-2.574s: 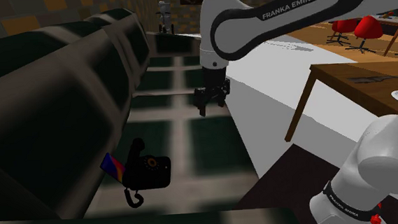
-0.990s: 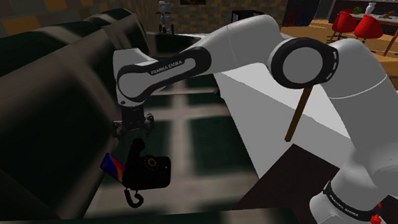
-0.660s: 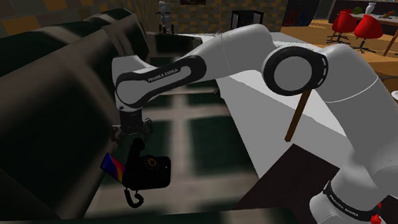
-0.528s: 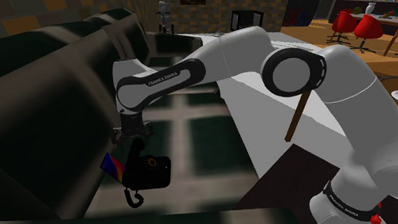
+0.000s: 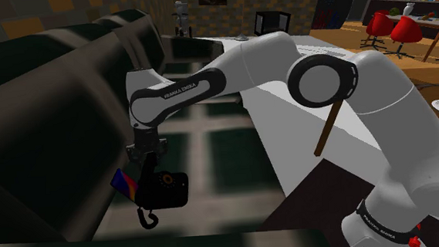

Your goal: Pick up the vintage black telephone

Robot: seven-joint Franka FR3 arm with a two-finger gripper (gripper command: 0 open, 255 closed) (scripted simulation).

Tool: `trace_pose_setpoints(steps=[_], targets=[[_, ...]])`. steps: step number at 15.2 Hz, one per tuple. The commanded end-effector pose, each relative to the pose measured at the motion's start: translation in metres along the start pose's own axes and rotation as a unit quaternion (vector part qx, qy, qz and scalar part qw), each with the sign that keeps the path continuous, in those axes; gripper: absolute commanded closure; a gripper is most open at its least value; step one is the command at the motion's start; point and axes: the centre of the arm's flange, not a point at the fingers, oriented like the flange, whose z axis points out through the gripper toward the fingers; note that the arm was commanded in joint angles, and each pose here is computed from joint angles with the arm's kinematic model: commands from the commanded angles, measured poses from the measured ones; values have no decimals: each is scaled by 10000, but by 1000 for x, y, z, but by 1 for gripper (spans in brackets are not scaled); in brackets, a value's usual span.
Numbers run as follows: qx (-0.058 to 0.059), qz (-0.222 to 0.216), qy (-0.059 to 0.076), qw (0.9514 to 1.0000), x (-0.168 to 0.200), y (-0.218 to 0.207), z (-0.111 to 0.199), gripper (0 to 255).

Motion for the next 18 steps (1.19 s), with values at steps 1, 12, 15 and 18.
trace_pose_setpoints(steps=[1, 12, 15, 18], targets=[[-6, 3, -7, 10000, 0, 1, 1, 255], [-6, 3, -7, 10000, -4, -6, -34, 255], [-6, 3, -7, 10000, -6, -9, -50, 255], [-6, 3, -7, 10000, -8, -11, -65, 255]])
